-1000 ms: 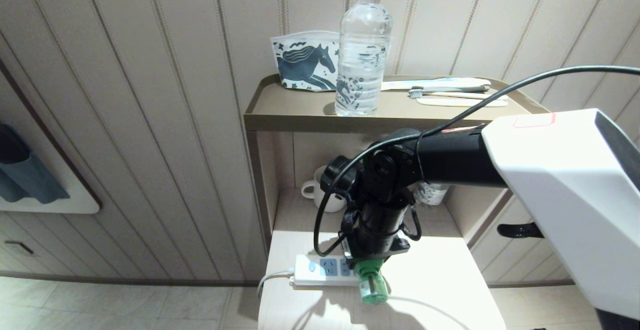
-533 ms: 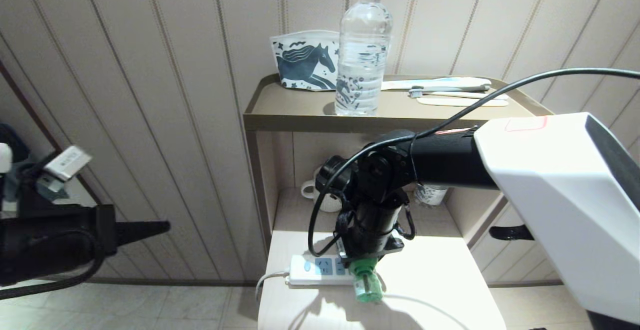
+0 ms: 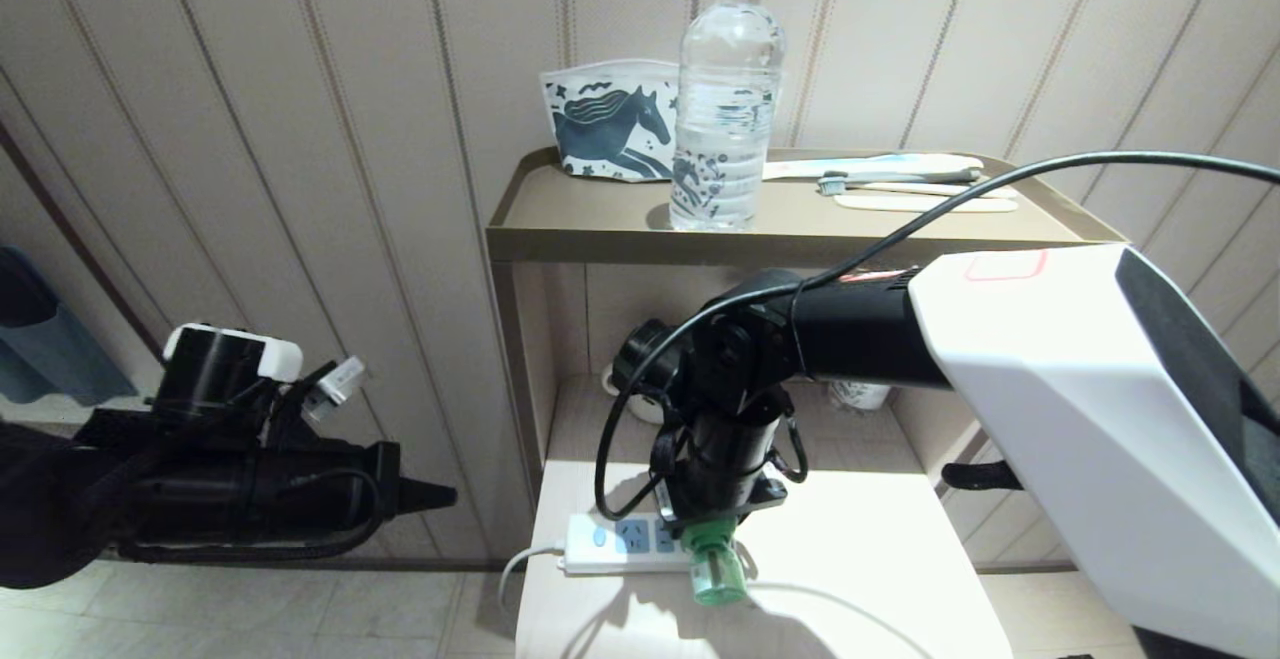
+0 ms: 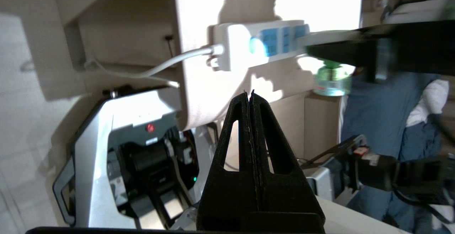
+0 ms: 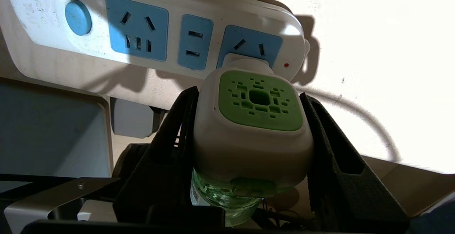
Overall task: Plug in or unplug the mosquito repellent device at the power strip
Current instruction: Hold the socket with your left hand and unplug it with your right hand
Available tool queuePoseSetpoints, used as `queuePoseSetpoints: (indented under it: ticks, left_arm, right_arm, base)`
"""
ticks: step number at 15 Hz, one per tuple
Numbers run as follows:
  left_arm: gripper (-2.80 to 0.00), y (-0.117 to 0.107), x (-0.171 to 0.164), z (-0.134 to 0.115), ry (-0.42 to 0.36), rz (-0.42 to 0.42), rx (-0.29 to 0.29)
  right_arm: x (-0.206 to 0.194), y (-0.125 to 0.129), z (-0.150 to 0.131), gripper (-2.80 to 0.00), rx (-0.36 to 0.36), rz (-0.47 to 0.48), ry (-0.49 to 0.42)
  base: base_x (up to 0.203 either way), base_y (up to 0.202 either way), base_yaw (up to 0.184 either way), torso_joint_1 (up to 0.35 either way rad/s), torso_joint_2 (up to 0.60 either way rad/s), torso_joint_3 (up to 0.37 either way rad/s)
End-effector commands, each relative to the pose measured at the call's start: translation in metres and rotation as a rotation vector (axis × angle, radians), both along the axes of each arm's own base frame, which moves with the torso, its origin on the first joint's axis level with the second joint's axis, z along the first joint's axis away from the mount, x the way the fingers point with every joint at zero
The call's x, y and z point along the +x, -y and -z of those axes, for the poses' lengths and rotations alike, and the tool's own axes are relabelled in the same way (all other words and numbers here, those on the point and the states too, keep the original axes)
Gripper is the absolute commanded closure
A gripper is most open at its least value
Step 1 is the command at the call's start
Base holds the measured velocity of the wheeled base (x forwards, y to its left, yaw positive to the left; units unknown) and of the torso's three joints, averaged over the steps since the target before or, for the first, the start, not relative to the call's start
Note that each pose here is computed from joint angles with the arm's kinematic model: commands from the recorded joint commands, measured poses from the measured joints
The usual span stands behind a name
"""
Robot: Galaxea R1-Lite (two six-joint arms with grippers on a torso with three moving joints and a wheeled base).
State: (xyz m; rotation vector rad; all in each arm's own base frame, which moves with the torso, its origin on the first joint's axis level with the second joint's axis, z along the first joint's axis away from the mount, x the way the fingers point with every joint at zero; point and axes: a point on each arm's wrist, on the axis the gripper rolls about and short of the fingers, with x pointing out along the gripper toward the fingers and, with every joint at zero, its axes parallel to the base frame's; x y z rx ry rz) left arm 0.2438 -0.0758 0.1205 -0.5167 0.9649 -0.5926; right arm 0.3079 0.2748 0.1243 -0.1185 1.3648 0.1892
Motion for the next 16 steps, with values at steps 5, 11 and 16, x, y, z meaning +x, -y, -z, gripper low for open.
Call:
queuePoseSetpoints:
  ticks: [5,11,16]
  left_arm:
    - [0.00,0.032,0.016,0.035,-0.081,-0.003,0.055]
    - [0.00,0.050,0.023,0.046,-0.078,-0.021,0.071]
    - [0.00,0.052,0.026,0.051,-0.091,-0.026,0.068]
  right_arm:
    - [-0.011,-0.013,0.002,0.00,-0.004,-0.038,-0.006]
    - [-0.017,-0.020,-0.001,0.00,0.005,-0.059,0.004]
    - [-0.019,-0.021,-0.004,0.00,0.012,-0.064,0.010]
  base:
    - [0.000,0.000,0.000,0.000,0.00,0.000]
    - [0.000,0.000,0.000,0.000,0.00,0.000]
    - [0.000,0.000,0.000,0.000,0.00,0.000]
